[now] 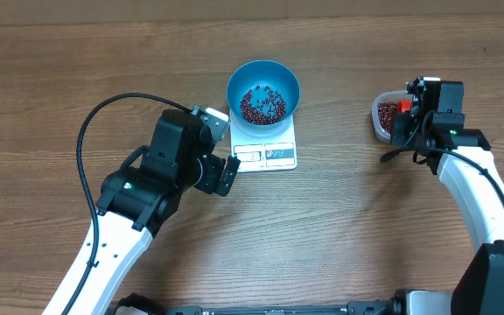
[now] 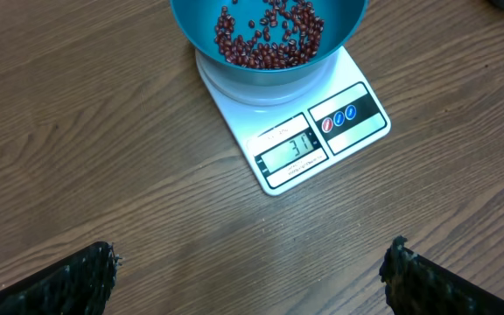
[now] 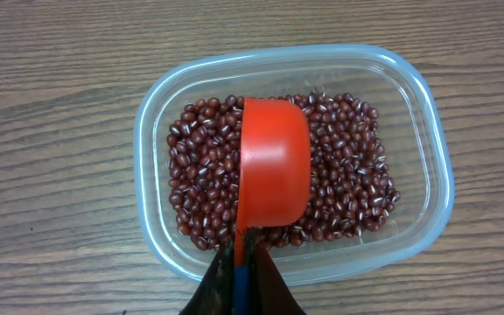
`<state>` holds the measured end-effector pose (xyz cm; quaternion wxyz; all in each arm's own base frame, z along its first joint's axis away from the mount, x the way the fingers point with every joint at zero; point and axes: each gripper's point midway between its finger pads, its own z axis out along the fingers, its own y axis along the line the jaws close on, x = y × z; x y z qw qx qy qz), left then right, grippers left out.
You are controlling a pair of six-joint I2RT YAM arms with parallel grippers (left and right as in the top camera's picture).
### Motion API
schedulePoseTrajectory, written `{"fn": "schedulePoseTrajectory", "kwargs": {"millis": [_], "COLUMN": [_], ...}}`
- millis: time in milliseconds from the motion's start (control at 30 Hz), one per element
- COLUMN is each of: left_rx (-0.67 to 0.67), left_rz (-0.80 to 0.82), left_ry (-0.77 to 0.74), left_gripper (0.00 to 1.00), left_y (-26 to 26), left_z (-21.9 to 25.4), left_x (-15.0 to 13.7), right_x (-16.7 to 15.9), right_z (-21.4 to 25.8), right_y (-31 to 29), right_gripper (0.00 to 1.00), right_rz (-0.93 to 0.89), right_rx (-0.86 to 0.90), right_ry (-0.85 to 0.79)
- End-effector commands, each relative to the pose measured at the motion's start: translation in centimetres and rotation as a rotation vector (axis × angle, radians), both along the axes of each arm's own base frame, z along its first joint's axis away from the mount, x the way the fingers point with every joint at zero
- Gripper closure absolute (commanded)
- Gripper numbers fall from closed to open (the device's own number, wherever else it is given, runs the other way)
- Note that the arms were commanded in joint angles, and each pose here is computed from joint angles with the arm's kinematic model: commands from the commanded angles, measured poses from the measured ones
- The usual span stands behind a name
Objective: Scoop item into bowl and weigh 150g on scale
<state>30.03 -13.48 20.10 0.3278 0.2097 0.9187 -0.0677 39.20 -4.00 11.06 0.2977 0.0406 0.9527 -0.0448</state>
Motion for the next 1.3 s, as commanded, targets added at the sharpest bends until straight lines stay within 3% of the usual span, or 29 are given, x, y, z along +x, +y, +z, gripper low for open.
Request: {"fn": "schedulePoseTrajectory", "kwargs": {"millis": [0, 633, 967, 1267], "left_rx": [0.005, 0.005, 0.005, 0.005], "left_rz": [0.011, 0.011, 0.011, 0.011], "left_ry": [0.005, 0.005, 0.005, 0.005], "left_gripper": [0.01, 0.0, 0.0, 0.0], "left_y": [0.1, 0.1, 0.1, 0.1], "left_z": [-0.3, -0.3, -0.3, -0.3], "left_x": [0.1, 0.1, 0.1, 0.1], "right_x": [0.3, 0.4, -0.8, -0.5], "right_z": [0.3, 0.9, -2.4, -3.3], "right_y": [-0.7, -3.2, -3.1, 0.2], "right_gripper": [0.96, 0.96, 0.96, 0.96], "right_rz": [-0.026, 0.022, 0.033, 0.137], "right_rx": [-0.027, -0.24, -0.226, -0.059], "right_ry": [-0.015, 0.0, 0.118, 0.111]}}
